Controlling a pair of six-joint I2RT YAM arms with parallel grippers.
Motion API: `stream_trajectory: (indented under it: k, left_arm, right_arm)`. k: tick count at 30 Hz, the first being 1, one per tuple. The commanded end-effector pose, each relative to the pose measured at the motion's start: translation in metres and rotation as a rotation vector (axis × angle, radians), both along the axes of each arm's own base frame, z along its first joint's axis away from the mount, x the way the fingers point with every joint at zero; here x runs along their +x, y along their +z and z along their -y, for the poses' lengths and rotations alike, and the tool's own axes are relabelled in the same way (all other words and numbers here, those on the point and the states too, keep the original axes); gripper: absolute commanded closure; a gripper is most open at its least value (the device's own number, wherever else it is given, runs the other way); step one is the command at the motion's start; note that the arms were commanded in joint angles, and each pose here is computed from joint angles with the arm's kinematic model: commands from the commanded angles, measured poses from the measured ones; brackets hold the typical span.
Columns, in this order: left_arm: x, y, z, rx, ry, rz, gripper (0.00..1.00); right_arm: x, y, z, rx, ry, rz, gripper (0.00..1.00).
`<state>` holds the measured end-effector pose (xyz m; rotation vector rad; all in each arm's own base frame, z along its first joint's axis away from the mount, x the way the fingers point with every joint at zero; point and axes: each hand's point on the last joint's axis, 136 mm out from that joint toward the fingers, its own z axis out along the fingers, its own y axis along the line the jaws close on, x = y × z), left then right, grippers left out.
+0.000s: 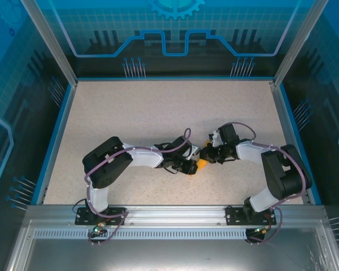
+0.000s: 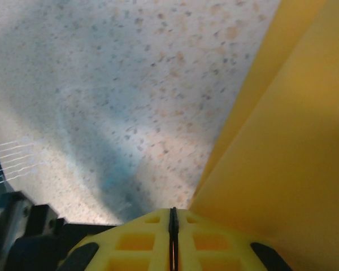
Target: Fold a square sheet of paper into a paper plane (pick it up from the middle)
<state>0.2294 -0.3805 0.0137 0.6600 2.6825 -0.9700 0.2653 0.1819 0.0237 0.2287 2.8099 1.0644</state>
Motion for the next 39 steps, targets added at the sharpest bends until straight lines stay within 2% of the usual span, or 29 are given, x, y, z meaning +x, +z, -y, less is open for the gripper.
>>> stream_trajectory:
  k: [1,14,29,39]
  left_arm:
    - [-0.027,-0.052,-0.044,0.202,0.008,-0.101,0.93]
    - [-0.032,-0.059,-0.051,0.232,-0.002,-0.11,0.93]
    - [-0.042,-0.072,-0.071,0.303,-0.018,-0.133,0.99]
    - [-0.045,-0.07,-0.079,0.32,-0.022,-0.134,1.0]
  right_arm:
    - [0.007,-0.011,0.002,-0.026,-0.004,0.026,0.9]
    - [0.021,-0.032,0.027,-0.122,-0.038,0.036,0.9]
    - [0.057,-0.019,0.046,-0.125,-0.108,0.061,0.89]
    - [0.08,-0.023,0.053,-0.101,-0.145,0.042,0.89]
